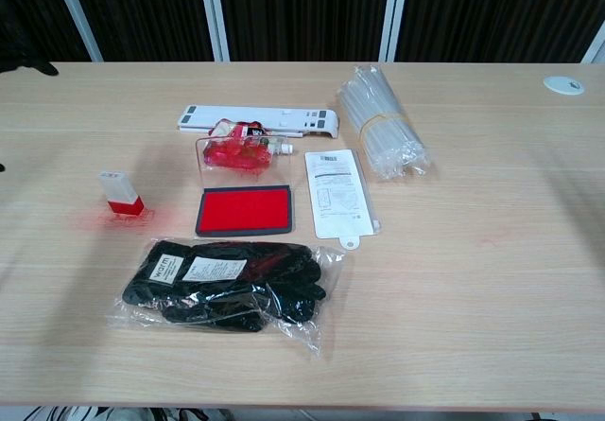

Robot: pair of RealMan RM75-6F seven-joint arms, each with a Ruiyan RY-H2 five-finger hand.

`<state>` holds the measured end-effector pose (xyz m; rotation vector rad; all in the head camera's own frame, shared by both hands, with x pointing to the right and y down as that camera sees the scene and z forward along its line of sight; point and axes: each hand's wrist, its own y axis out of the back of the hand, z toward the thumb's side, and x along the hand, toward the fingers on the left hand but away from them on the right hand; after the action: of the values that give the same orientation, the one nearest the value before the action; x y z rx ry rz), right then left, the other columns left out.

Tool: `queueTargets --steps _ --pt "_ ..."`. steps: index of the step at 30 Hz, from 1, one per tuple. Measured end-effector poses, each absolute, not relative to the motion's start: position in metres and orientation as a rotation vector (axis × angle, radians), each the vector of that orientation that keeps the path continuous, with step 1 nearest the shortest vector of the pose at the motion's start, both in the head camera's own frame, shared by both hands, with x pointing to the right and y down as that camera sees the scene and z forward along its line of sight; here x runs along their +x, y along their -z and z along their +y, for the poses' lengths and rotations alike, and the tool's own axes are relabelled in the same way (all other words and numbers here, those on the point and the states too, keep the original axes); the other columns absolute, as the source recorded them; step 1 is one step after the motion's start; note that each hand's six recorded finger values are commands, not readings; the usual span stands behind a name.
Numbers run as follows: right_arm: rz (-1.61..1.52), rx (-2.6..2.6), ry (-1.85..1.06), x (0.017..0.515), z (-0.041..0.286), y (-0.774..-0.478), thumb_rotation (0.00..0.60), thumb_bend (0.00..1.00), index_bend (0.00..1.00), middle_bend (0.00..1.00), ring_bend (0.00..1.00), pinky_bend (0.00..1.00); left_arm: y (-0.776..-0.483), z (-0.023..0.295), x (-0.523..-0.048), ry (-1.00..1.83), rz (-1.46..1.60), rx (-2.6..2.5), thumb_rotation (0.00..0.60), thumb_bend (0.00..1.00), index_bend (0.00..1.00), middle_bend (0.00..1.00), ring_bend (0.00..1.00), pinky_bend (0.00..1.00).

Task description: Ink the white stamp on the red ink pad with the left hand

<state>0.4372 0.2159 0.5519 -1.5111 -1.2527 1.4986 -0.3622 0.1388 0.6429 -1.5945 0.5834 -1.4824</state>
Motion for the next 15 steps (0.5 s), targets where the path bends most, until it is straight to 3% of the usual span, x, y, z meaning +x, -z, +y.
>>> queueTargets --steps 4,15 --pt "-1.258 -1.513 -1.499 0.438 0.215 -0.552 0.600 0.04 0.00 0.00 0.00 0.17 -0.663 0.134 -0.349 1.496 0.519 -1.602 0.600 0.14 0.25 0.21 0.08 0.20" --pt "-1.270 -1.522 -1.502 0.438 0.214 -0.553 0.600 0.06 0.00 0.00 0.00 0.17 -0.702 0.127 -0.318 1.507 0.423 -1.624 0.600 0.18 0.36 0.32 0.15 0.25"
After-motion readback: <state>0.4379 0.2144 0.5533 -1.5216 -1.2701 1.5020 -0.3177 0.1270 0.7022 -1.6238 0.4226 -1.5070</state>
